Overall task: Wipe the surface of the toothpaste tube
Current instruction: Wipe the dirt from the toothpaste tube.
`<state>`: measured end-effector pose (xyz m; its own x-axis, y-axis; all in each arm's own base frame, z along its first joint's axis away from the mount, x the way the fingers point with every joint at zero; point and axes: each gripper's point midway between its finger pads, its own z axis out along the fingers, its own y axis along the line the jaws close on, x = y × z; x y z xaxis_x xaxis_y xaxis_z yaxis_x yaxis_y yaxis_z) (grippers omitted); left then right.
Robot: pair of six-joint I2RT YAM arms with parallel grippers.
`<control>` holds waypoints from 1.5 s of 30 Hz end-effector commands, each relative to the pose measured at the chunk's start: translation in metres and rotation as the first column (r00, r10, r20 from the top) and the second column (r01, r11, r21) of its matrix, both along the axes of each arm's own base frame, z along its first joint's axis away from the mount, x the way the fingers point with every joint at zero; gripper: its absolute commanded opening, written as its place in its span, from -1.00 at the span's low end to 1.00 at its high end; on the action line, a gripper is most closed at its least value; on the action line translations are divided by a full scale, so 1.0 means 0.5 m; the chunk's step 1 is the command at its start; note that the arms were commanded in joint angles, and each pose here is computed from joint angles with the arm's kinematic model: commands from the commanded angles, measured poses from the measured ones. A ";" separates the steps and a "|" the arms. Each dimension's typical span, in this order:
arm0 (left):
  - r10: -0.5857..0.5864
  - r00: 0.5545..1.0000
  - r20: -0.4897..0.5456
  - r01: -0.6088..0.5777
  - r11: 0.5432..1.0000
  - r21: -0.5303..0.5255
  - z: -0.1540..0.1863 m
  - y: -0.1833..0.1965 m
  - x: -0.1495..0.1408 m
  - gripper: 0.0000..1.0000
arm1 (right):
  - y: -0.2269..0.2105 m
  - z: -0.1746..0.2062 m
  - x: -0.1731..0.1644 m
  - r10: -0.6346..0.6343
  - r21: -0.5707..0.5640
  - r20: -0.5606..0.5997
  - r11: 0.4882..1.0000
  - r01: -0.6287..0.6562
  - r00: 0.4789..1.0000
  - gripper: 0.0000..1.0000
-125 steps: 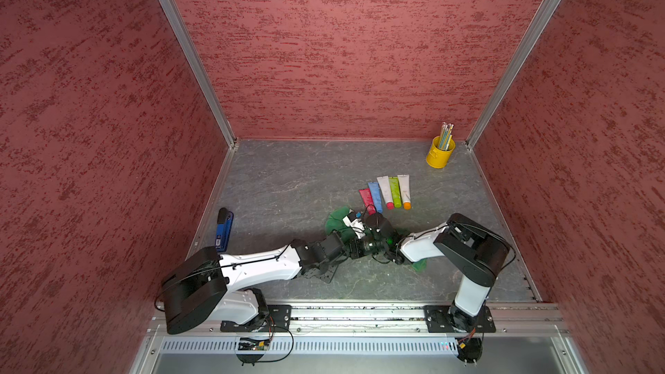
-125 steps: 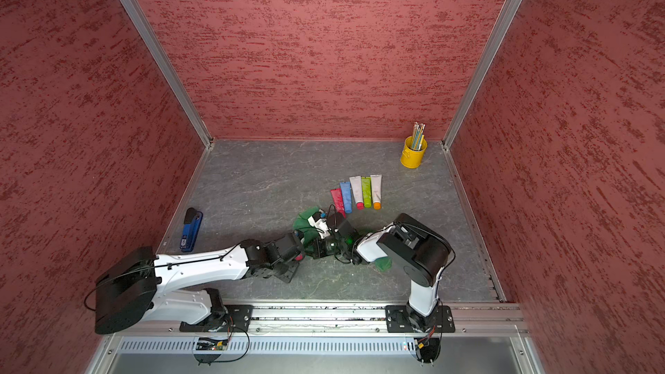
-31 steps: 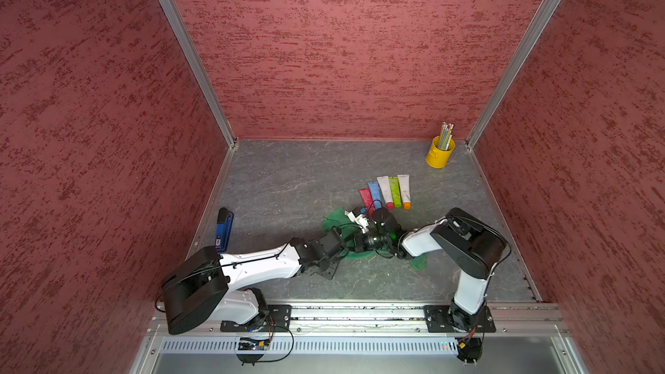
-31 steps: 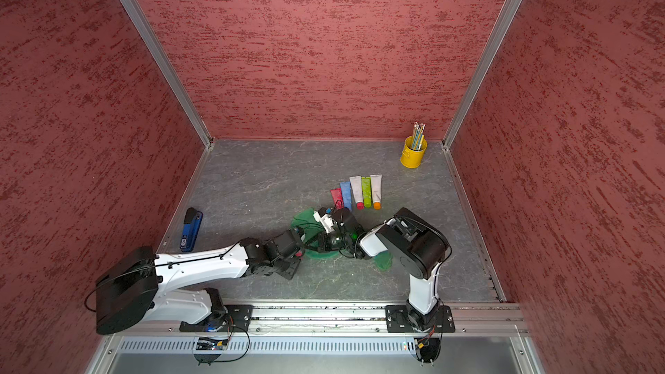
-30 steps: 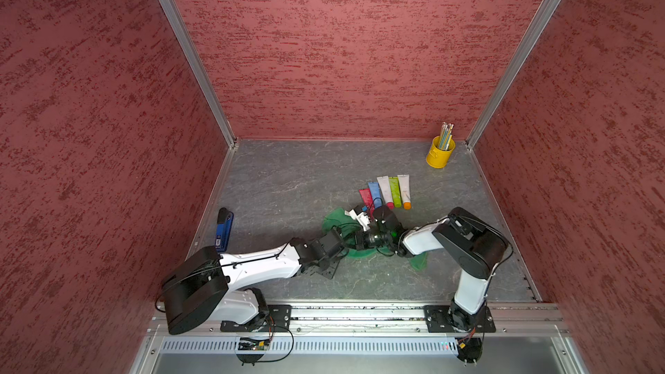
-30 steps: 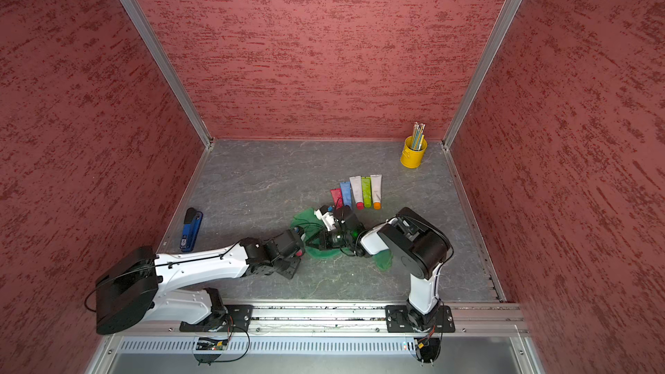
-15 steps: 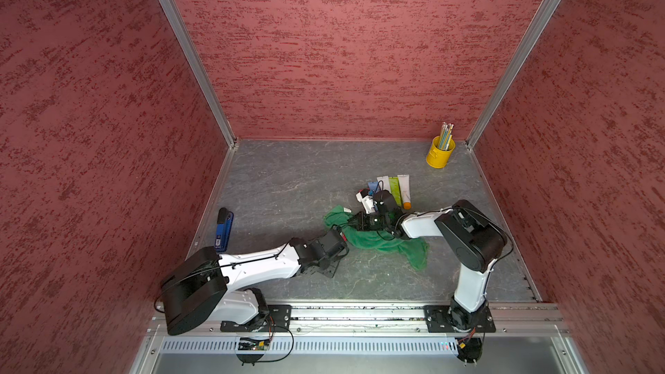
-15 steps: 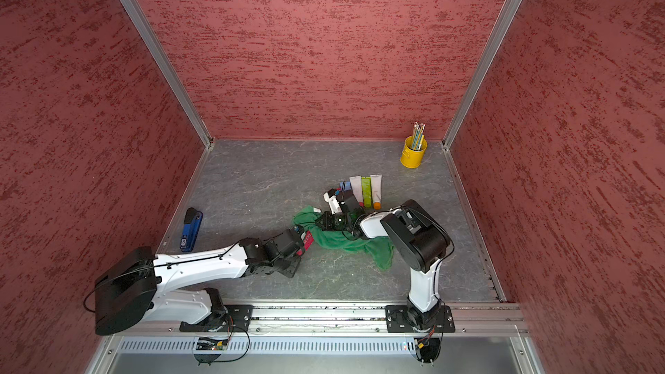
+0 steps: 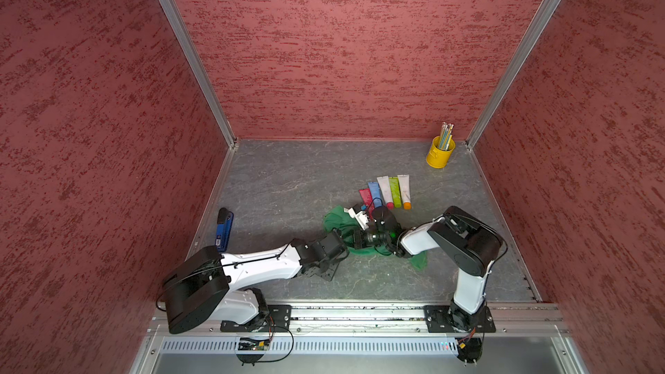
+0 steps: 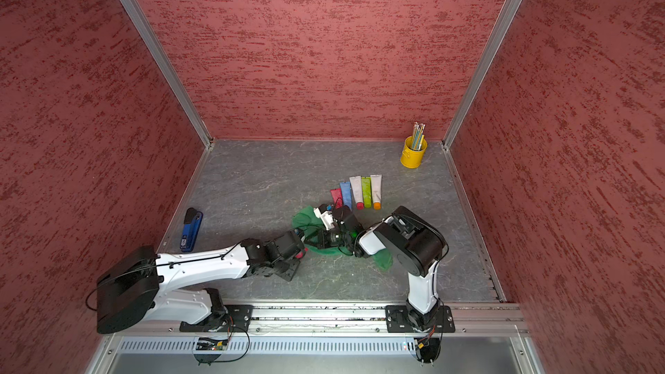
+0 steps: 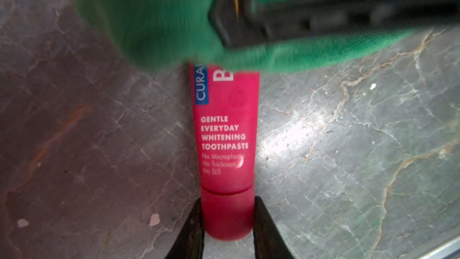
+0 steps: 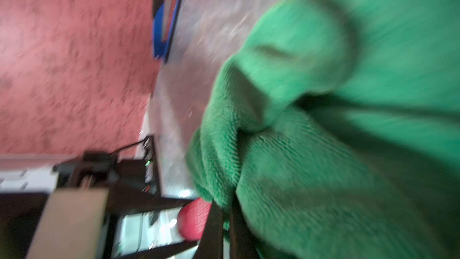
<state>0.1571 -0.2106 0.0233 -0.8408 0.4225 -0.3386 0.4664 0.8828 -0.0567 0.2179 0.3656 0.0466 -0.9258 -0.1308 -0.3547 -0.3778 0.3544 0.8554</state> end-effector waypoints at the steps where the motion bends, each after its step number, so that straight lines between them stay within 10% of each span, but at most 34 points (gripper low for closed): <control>1: 0.022 0.998 0.066 -0.020 0.999 -0.033 0.017 -0.018 0.032 -0.96 | 0.015 -0.023 -0.117 0.173 0.039 -0.174 0.985 -0.169 0.970 -1.00; 21: 0.013 0.997 0.073 -0.009 0.999 -0.052 0.023 -0.021 0.029 -0.97 | -0.108 -0.027 0.175 -0.229 -0.275 0.108 0.928 0.251 0.967 -1.00; 45: 0.017 0.997 0.074 -0.014 0.999 -0.047 0.022 -0.020 0.030 -0.97 | 0.009 -0.029 -0.110 0.172 0.001 -0.149 0.985 -0.174 0.974 -1.00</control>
<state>0.1570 -0.2108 0.0237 -0.8396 0.4231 -0.3407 0.4673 0.8823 -0.0560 0.1948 0.3785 0.0506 -0.9156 -0.2103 -0.3427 -0.3941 0.3002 0.8687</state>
